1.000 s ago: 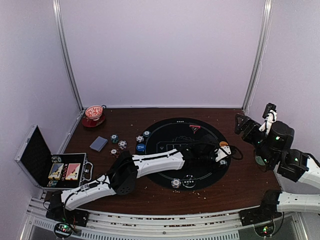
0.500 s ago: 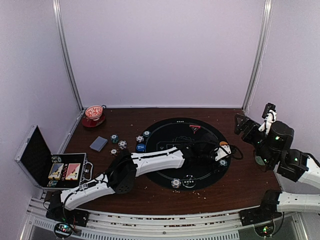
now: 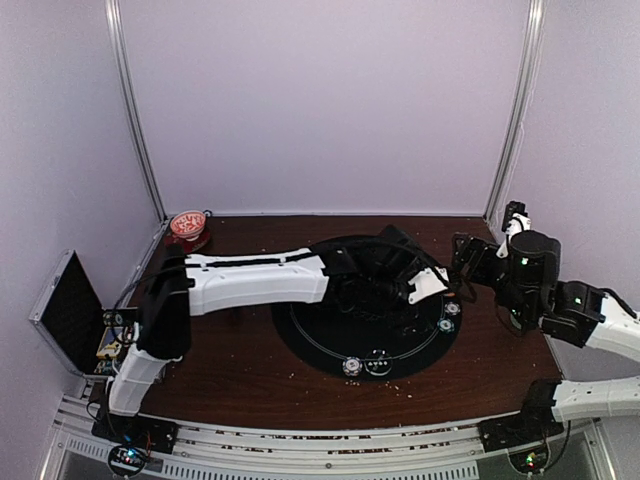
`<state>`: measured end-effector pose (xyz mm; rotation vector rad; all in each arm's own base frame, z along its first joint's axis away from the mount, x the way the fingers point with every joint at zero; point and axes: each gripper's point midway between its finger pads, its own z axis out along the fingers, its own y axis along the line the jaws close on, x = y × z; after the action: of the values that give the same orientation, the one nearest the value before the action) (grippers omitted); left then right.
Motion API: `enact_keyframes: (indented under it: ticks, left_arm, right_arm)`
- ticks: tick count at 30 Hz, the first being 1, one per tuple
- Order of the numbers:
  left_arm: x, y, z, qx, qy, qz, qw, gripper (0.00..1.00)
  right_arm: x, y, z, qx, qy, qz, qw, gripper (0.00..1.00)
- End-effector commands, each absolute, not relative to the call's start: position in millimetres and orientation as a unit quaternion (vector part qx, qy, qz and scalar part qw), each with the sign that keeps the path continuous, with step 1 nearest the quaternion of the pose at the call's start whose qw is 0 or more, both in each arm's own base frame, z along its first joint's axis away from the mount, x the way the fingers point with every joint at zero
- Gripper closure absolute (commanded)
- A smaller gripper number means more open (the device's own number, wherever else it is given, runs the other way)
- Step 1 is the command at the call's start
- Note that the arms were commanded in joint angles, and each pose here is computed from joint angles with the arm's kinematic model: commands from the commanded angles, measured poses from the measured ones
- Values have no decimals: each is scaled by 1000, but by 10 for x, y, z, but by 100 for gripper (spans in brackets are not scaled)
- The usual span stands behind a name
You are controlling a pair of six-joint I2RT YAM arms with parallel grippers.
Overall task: Distribute texas hold em gaming equipment
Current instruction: Adjust the poker chips pile in the big blind area.
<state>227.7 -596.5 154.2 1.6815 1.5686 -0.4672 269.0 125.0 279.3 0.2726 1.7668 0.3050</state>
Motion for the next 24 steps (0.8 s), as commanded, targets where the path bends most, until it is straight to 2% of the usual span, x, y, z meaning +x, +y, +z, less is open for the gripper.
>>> enact_keyframes:
  ticks: [1,6,10,17,21,24]
  left_arm:
    - [2521,-5426,1991,643,618,-157,425,2]
    - [2875,-4690,2175,610,650,-156,426,2]
    - [3118,-4046,2070,575,687,-149,418,2]
    - [3238,-3224,1879,534,731,-122,407,2]
    - [3268,-2814,1850,510,747,-117,410,2]
    - [3267,-2558,1843,491,753,-117,422,2]
  right_arm:
    - [2718,1332,2454,91,820,88,559,0]
    - [2688,1455,2049,55,861,68,500,2]
    - [2658,1504,1808,38,883,55,465,6]
    - [2665,1659,1362,4,915,34,401,17]
    - [2667,1527,1041,8,930,-3,366,25]
    - [2690,1351,862,25,937,-21,348,26]
